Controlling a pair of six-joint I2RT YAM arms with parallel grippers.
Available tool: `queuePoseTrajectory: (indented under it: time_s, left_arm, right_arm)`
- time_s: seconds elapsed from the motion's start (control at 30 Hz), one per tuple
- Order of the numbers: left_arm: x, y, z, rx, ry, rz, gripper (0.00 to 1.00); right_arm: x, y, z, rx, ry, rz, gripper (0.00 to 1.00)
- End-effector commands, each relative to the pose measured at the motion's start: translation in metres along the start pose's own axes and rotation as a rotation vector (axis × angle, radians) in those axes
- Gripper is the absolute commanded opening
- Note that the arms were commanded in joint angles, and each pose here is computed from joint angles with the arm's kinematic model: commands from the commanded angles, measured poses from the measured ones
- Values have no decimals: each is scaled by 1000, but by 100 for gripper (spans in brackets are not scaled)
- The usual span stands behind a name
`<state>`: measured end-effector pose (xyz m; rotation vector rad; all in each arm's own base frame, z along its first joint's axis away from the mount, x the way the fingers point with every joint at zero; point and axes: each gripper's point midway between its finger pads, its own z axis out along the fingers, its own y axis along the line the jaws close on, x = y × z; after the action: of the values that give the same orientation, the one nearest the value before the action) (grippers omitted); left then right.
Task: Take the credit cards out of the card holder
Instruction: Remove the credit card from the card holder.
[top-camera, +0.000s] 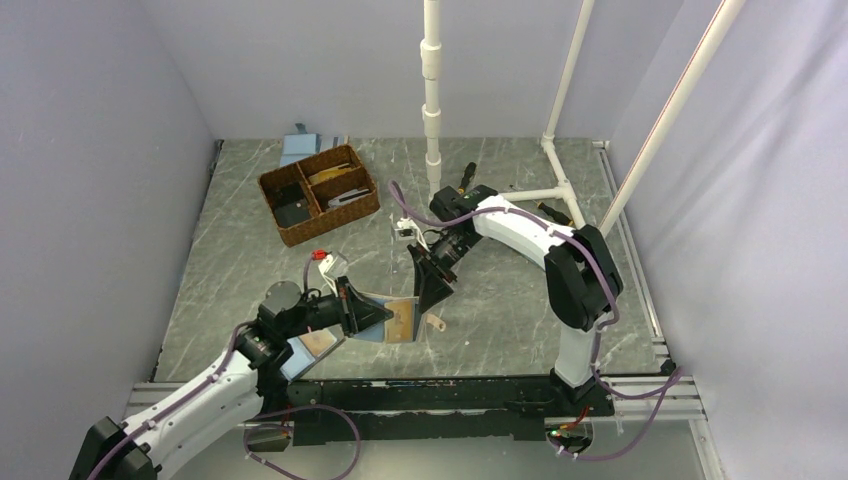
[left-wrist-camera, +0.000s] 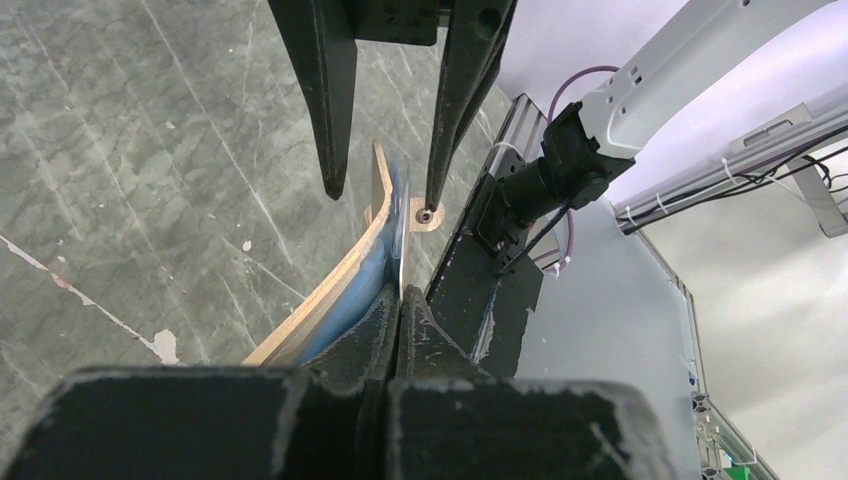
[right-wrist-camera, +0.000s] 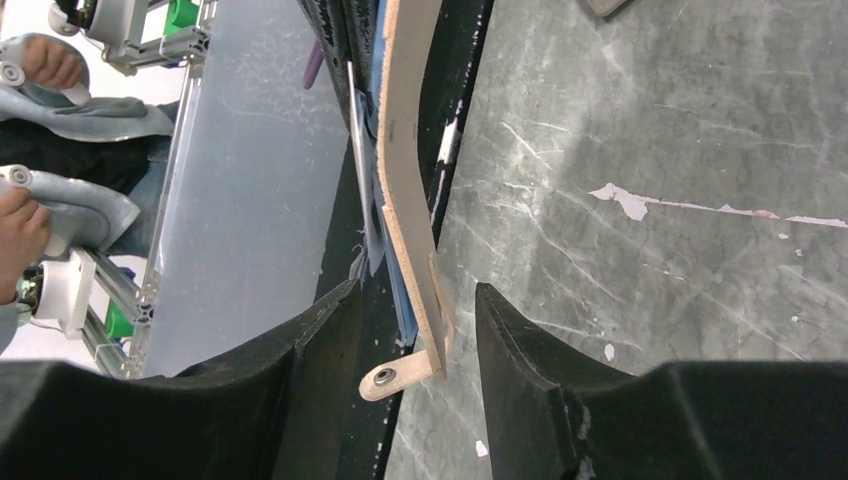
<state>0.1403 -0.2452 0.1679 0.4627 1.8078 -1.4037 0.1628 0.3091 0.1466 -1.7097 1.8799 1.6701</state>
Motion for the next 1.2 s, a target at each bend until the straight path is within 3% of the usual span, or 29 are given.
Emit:
queuePoseTrajectory:
  time_s: [0.0,0.13,0.37,0.77,1.17]
  left_arm:
    - [-27,-20,-1,62,-78,61,0]
    - [-28,-22,-2,61,-83,65,0]
    - [-26,-19,-3,50,-89,59,0]
    - [-21,-14,-18,-55,-27,48,0]
    - [-17,-18,-18,-44,44,17,0]
  right_arm:
    - [-9,0,0,0,1,-61,47]
    - [-8,2,2,-13,12,-58,41]
    - [-11,6,3,-39,13,-63,0]
    - [-7,-1,2,5,35,-70,0]
    - [-6,1,2,-15,35,-69,0]
